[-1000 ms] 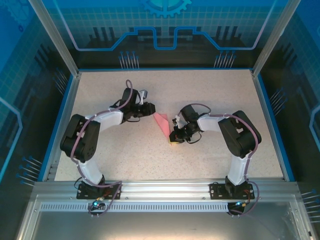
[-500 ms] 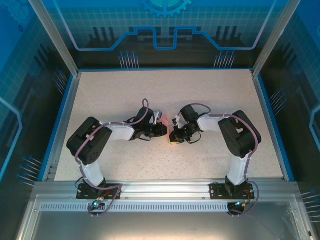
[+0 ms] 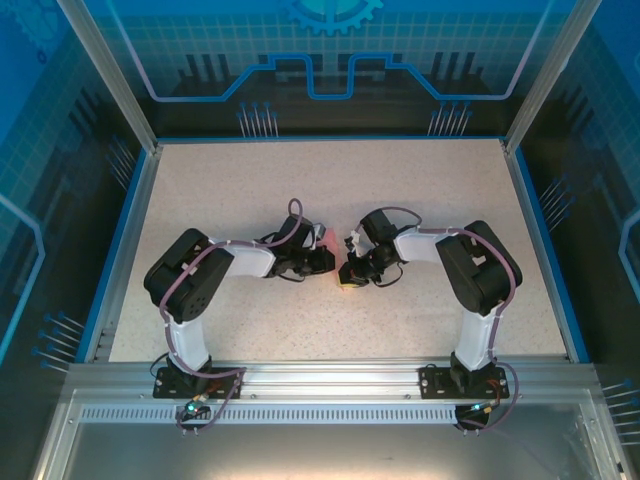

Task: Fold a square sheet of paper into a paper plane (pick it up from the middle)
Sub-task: Fold the wing for the fifth time at the center of the table.

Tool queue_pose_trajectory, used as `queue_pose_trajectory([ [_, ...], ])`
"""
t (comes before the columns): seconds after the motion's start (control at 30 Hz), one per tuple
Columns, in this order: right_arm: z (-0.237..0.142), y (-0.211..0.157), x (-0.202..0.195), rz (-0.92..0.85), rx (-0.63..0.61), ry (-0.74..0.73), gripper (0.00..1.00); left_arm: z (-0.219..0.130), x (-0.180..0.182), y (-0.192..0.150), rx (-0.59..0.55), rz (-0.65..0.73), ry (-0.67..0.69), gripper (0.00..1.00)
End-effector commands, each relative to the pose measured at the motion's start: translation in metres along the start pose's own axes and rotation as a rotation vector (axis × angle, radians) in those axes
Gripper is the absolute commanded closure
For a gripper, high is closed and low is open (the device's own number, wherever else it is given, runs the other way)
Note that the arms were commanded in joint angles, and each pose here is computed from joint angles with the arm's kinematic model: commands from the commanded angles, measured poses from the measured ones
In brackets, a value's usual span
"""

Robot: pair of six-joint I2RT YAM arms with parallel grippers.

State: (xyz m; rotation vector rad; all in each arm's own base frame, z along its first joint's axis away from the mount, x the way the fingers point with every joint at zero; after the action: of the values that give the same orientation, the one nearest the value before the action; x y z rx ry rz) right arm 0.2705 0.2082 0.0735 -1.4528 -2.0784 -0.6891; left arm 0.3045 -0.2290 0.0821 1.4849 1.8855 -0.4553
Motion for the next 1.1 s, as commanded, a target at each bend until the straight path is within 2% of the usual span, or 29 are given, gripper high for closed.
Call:
queue_pose_trajectory([
  [0.0, 0.019, -0.049, -0.041, 0.178, 0.217, -0.194, 0.99, 0.002, 0.007, 0.013, -0.058, -0.003, 0.093, 0.83],
  [0.5, 0.020, -0.052, -0.043, 0.185, 0.228, -0.206, 0.99, -0.003, 0.040, 0.071, -0.141, -0.097, 0.139, 0.83],
  [0.87, 0.020, -0.051, -0.043, 0.185, 0.225, -0.210, 0.99, -0.009, 0.064, 0.107, -0.203, -0.159, 0.249, 0.82],
  [1.07, 0.017, -0.046, -0.039, 0.175, 0.206, -0.203, 0.99, -0.025, 0.062, 0.126, -0.246, -0.162, 0.267, 0.79],
])
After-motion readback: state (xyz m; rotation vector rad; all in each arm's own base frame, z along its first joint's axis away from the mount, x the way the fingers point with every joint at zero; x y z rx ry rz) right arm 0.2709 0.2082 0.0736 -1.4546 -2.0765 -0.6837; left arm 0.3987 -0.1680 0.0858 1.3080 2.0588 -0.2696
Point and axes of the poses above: each hand's point on the last joint's axis, 136 mm out from that joint toward the fingers, its own z axis out along the fingers, its own x axis along the line the jaws close on, y = z × x, the point moved 9 cm from there along -z, back along the fingers, and after that the axes turned 13 degrees about -z, right-handed, at the moved point
